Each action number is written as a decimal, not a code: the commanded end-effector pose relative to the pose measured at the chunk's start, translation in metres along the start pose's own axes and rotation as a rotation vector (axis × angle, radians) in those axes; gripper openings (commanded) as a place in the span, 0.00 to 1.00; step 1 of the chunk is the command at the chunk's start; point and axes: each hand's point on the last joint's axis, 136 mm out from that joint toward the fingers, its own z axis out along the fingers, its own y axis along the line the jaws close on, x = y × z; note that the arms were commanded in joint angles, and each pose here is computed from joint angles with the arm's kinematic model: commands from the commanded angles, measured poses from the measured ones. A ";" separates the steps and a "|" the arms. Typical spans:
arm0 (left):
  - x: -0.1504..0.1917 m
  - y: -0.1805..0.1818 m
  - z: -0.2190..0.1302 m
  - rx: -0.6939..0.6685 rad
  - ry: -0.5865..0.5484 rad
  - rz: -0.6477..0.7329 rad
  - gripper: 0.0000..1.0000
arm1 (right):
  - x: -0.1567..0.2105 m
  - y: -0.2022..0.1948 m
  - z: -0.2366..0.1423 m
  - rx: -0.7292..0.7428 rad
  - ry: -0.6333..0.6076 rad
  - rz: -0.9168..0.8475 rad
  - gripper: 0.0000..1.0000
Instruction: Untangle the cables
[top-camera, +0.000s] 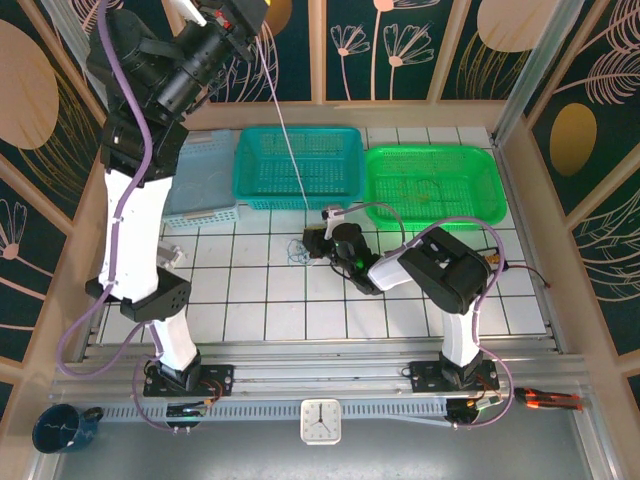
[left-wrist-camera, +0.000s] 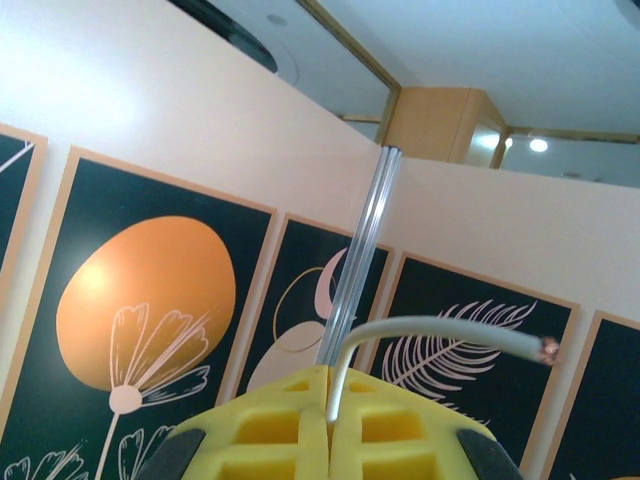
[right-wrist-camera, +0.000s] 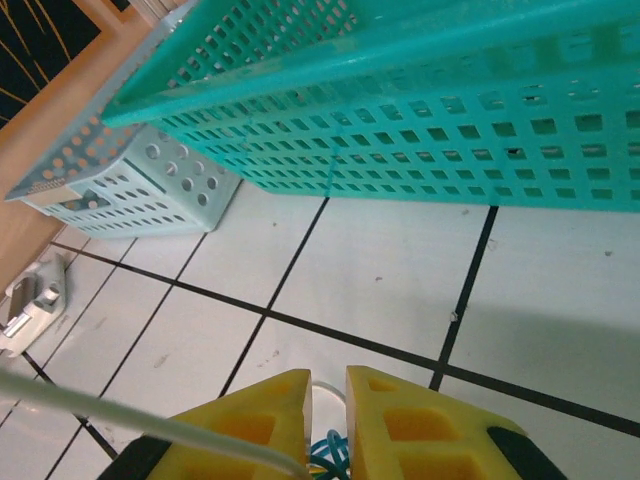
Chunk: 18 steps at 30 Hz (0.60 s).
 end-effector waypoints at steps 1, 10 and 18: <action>-0.068 -0.041 -0.032 0.084 -0.204 0.060 0.00 | 0.042 -0.037 -0.004 0.129 0.117 0.016 0.19; -0.080 -0.046 -0.043 0.069 -0.231 0.081 0.00 | 0.057 -0.048 -0.004 0.161 0.147 0.039 0.29; -0.090 -0.050 -0.055 0.051 -0.250 0.102 0.00 | 0.072 -0.065 -0.006 0.219 0.183 0.061 0.30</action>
